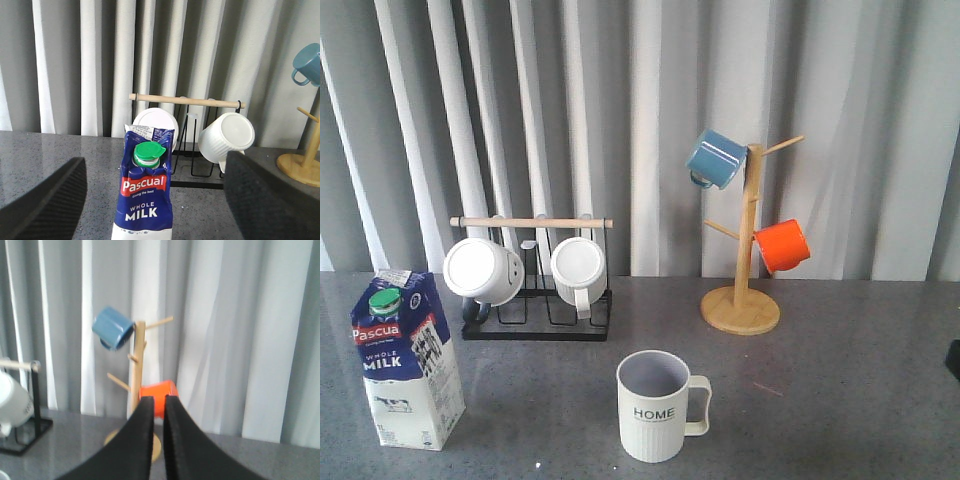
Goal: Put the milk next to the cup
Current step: 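Release the mug and withdraw the right gripper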
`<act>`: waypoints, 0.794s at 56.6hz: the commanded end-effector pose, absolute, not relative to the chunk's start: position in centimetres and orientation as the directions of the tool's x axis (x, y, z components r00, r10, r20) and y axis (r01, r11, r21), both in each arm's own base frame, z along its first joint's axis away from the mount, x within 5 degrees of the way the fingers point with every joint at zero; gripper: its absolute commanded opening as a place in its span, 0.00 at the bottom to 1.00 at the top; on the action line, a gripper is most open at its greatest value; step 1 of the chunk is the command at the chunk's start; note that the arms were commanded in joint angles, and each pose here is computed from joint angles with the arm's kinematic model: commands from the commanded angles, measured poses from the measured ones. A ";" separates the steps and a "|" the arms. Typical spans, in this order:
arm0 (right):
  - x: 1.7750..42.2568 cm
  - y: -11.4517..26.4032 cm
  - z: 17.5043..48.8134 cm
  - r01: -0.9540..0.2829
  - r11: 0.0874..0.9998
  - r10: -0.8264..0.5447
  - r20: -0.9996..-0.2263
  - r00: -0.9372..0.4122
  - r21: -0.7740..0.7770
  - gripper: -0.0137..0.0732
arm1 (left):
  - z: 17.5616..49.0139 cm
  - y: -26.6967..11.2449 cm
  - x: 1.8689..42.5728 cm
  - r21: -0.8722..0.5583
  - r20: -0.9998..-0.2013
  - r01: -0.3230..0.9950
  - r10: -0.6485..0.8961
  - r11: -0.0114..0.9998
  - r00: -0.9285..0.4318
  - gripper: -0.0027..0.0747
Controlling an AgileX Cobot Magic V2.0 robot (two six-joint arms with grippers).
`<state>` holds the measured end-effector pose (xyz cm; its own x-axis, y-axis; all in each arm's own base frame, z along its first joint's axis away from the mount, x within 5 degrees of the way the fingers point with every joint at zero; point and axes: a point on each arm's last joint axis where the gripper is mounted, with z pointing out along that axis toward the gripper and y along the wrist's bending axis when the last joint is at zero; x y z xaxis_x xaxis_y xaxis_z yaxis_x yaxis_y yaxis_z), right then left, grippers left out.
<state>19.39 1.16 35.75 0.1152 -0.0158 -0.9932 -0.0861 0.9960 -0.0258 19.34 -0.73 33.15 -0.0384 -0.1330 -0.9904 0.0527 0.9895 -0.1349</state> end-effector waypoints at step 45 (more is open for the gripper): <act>17.8 1.1 38.1 -0.094 0.996 0.028 -0.976 0.217 0.008 0.15 | 35.3 -0.9 19.2 -0.139 -0.986 0.089 -0.146 0.986 0.080 0.72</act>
<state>18.13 1.06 36.35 0.1155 0.0320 -0.9928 -0.0859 0.9961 0.0222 19.34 -0.73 33.15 -0.0384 -0.1330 -0.9904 0.0527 0.9895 -0.1349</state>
